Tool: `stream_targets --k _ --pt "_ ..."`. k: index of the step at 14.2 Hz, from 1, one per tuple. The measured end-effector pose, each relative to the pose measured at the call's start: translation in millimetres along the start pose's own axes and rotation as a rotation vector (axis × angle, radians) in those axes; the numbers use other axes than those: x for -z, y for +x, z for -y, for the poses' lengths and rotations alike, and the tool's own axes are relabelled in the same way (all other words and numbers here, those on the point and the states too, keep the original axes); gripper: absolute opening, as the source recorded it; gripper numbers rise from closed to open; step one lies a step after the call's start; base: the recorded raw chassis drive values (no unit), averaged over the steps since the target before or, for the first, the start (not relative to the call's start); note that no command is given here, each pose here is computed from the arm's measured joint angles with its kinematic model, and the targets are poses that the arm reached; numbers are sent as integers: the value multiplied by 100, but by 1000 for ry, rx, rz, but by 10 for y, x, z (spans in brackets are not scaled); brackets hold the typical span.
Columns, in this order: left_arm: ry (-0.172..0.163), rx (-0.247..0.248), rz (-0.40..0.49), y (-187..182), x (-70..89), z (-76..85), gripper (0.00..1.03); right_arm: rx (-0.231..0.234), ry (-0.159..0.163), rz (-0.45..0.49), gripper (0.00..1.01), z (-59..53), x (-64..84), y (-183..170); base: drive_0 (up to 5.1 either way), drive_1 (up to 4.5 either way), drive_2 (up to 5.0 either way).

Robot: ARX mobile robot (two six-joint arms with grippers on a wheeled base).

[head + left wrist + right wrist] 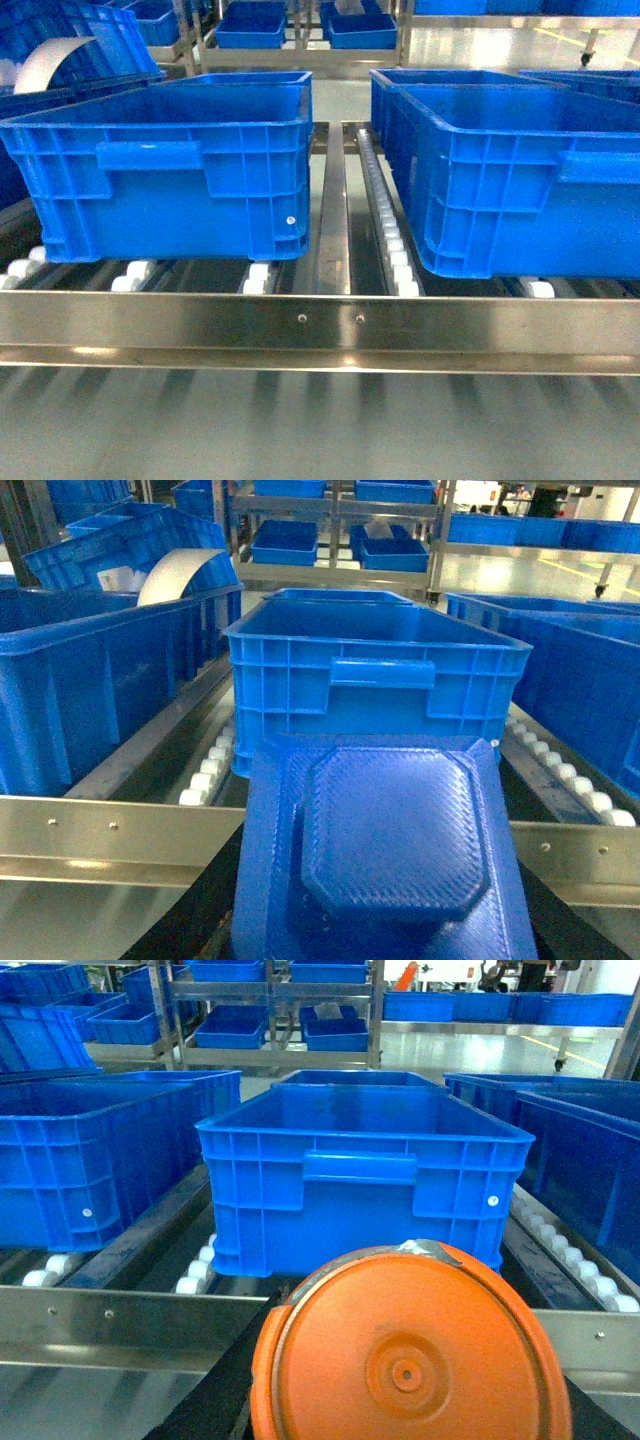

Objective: Sort blue parts and orange caps into right shelf containers

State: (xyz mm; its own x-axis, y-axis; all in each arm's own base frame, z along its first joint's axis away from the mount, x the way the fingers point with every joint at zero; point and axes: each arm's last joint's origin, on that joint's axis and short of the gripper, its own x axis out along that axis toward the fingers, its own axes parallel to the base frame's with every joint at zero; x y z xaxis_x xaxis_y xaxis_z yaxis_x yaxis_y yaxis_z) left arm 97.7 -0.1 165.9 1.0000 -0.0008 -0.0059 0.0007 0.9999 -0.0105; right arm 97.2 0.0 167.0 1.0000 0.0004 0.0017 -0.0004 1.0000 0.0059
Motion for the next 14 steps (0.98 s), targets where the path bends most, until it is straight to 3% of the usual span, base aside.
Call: stream_targets --k 14 --pt "0 0 0 0 0 0 41 0 0 0 43 0 0 0 0 0 0"
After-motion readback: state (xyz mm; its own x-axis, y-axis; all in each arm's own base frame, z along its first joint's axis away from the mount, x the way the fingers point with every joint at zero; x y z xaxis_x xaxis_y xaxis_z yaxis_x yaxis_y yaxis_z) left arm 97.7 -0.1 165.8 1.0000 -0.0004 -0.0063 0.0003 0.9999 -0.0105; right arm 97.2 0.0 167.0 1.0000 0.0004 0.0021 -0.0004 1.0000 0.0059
